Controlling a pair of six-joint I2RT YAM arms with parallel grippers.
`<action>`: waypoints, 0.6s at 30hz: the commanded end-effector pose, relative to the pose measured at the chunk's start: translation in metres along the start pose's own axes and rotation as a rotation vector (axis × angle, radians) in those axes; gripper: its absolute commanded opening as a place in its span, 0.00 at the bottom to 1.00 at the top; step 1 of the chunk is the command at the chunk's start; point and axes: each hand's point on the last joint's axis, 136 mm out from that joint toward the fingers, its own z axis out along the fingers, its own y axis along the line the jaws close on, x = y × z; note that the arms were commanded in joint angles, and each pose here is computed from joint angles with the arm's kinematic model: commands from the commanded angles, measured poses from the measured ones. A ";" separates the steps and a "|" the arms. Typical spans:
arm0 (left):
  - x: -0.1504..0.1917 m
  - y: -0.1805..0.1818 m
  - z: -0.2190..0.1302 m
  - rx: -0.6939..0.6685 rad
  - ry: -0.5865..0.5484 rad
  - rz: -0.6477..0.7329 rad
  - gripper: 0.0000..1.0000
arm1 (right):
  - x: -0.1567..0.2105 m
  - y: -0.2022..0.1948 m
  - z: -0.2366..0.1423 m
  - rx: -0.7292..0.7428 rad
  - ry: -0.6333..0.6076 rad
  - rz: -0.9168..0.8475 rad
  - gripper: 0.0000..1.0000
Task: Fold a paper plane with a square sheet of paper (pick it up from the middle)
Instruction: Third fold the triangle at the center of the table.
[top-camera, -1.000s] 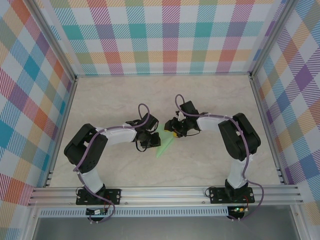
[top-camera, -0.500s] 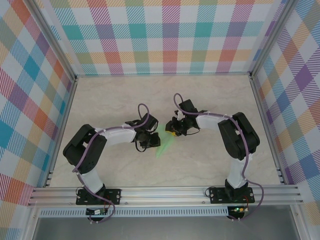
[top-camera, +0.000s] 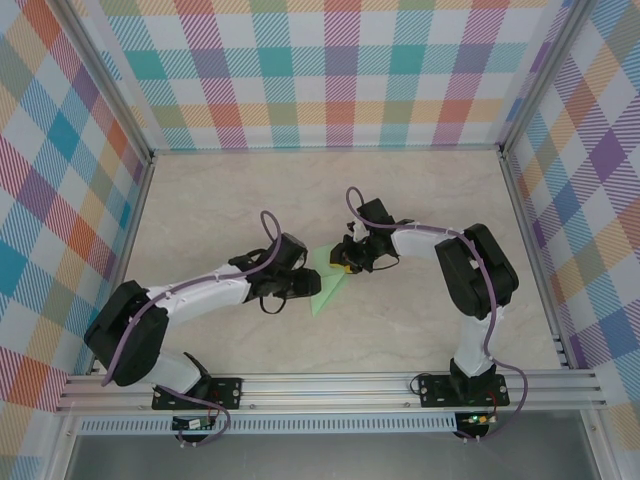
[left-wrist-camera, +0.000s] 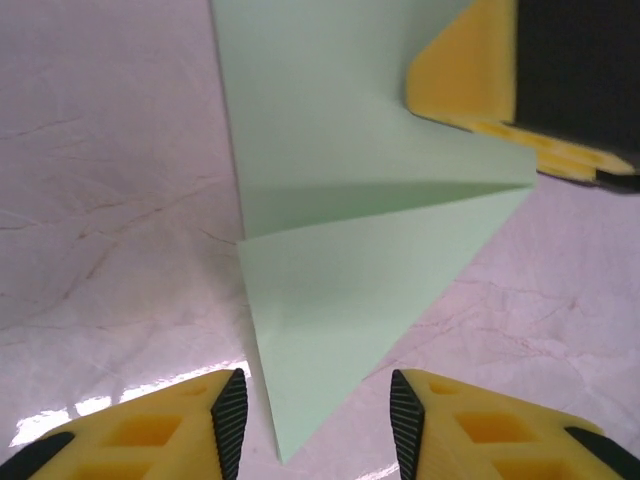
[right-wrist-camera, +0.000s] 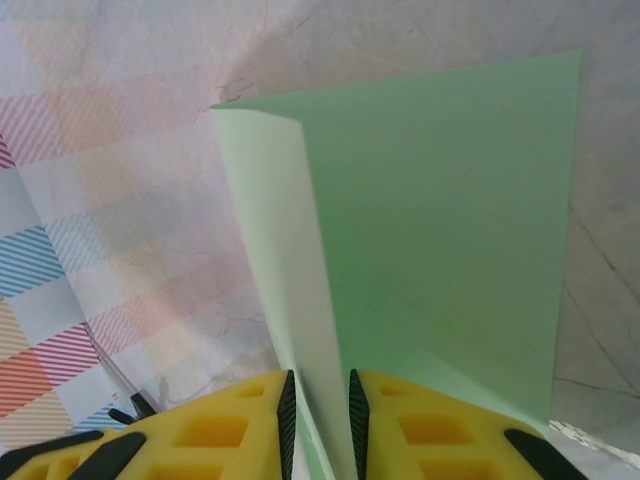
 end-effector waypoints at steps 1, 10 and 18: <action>0.006 -0.004 -0.003 -0.092 -0.048 0.056 0.48 | -0.001 0.010 -0.005 -0.029 0.015 -0.027 0.25; 0.008 -0.013 0.018 -0.270 -0.128 0.166 0.55 | 0.000 0.027 -0.015 -0.072 0.018 -0.052 0.29; 0.014 -0.012 0.033 -0.359 -0.152 0.213 0.55 | -0.001 0.034 -0.020 -0.091 0.019 -0.049 0.29</action>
